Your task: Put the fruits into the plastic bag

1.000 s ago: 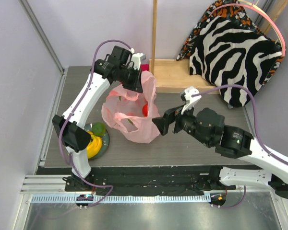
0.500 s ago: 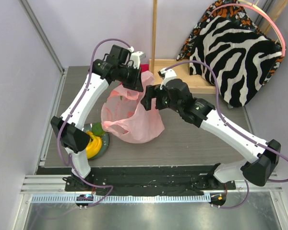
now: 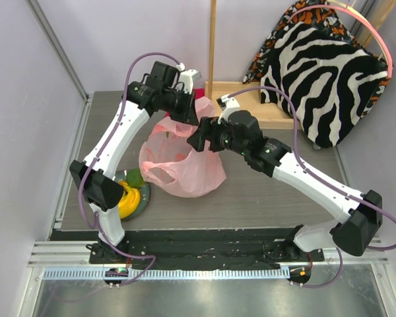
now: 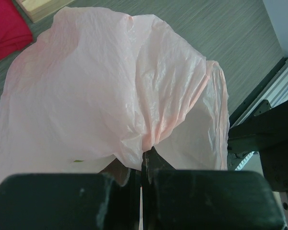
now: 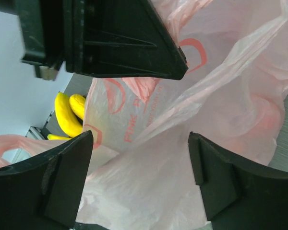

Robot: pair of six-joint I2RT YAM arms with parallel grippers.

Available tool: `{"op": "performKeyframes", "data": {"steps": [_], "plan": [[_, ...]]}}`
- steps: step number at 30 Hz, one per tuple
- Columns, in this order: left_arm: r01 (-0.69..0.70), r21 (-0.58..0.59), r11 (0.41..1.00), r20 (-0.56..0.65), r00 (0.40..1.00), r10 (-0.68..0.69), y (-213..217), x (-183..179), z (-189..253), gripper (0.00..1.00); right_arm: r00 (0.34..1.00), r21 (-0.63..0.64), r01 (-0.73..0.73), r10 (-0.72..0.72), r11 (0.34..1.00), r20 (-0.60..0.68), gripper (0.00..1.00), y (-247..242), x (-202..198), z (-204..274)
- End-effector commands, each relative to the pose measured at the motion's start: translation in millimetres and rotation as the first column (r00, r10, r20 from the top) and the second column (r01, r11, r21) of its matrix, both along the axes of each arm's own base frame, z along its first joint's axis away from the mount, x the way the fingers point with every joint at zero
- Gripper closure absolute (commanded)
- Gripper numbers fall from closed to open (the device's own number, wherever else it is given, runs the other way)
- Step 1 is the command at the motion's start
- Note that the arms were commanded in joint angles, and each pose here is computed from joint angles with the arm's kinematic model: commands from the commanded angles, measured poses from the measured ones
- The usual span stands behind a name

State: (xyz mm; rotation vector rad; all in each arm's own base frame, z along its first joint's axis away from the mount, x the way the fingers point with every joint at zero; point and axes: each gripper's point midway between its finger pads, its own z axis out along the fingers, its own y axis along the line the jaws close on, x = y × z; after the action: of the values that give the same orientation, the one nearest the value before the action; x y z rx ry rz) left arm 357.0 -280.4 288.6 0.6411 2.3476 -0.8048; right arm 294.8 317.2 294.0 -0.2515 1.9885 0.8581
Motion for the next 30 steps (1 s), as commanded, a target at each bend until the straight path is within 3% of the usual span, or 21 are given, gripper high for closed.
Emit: {"op": "performKeyframes", "data": {"steps": [1,2,3,5,6,7,9,10,12,13,14,15,17,21,23,26,30], "plan": [[0.040,-0.100,0.994,0.097,0.995,-0.031,-5,-6,42,1.00,0.999,0.042,0.040,-0.039,0.998,-0.021,0.23,-3,16,-7],[0.051,-0.107,0.993,0.102,0.994,-0.040,-7,-6,41,1.00,0.999,0.048,0.046,-0.045,0.998,-0.027,0.28,-6,18,-8],[0.051,-0.113,0.992,0.110,0.993,-0.039,-6,-7,44,1.00,0.998,0.054,0.053,-0.051,0.997,-0.033,0.45,-10,20,-9],[0.050,-0.115,0.992,0.122,0.992,-0.036,-6,-7,46,1.00,0.995,0.080,0.089,-0.086,0.993,-0.042,0.65,-26,28,-9],[0.046,-0.115,0.992,0.128,0.991,-0.031,-5,-6,46,0.95,0.995,0.088,0.092,-0.088,0.992,-0.047,0.78,-30,29,-10],[0.047,-0.118,0.992,0.139,0.990,-0.030,-4,-7,50,0.75,0.993,0.088,0.108,-0.103,0.990,-0.059,0.83,-36,30,-16],[0.054,-0.129,0.990,0.163,0.986,-0.032,-5,-6,54,0.52,0.989,0.094,0.140,-0.134,0.986,-0.062,0.95,-52,35,-17],[0.064,-0.142,0.988,0.191,0.981,-0.036,-4,-10,63,0.33,0.986,0.087,0.152,-0.145,0.985,-0.078,0.99,-58,36,-26],[0.080,-0.161,0.984,0.242,0.970,-0.039,-4,-11,71,0.24,0.979,0.093,0.191,-0.182,0.977,-0.089,0.99,-75,41,-29],[0.080,-0.164,0.983,0.265,0.964,-0.035,-2,-13,74,0.15,0.976,0.091,0.200,-0.191,0.976,-0.102,0.99,-80,41,-36],[0.093,-0.188,0.978,0.356,0.934,-0.021,3,-19,98,0.12,0.974,0.094,0.211,-0.201,0.973,-0.108,0.99,-85,42,-38],[0.056,-0.166,0.985,0.361,0.932,0.007,11,-17,86,0.07,0.969,0.098,0.234,-0.223,0.967,-0.112,0.99,-95,46,-39],[0.039,-0.192,0.981,0.486,0.872,0.061,27,-29,118,0.04,0.966,0.100,0.241,-0.228,0.965,-0.123,0.99,-102,46,-45],[-0.139,-0.196,0.971,0.548,0.805,0.226,68,-36,115,0.00,0.961,0.100,0.257,-0.243,0.961,-0.134,0.99,-114,49,-52],[-0.326,-0.132,0.936,0.530,0.774,0.345,103,-28,88,0.00,0.957,0.100,0.269,-0.254,0.958,-0.138,0.99,-121,49,-54],[-0.579,-0.091,0.810,0.486,0.685,0.543,163,-28,59,0.00,0.957,0.106,0.270,-0.254,0.957,-0.141,0.99,-125,50,-56],[-0.710,-0.087,0.699,0.353,0.634,0.688,209,-34,17,0.00,0.958,0.119,0.262,-0.243,0.958,-0.154,0.99,-123,50,-59]]}}
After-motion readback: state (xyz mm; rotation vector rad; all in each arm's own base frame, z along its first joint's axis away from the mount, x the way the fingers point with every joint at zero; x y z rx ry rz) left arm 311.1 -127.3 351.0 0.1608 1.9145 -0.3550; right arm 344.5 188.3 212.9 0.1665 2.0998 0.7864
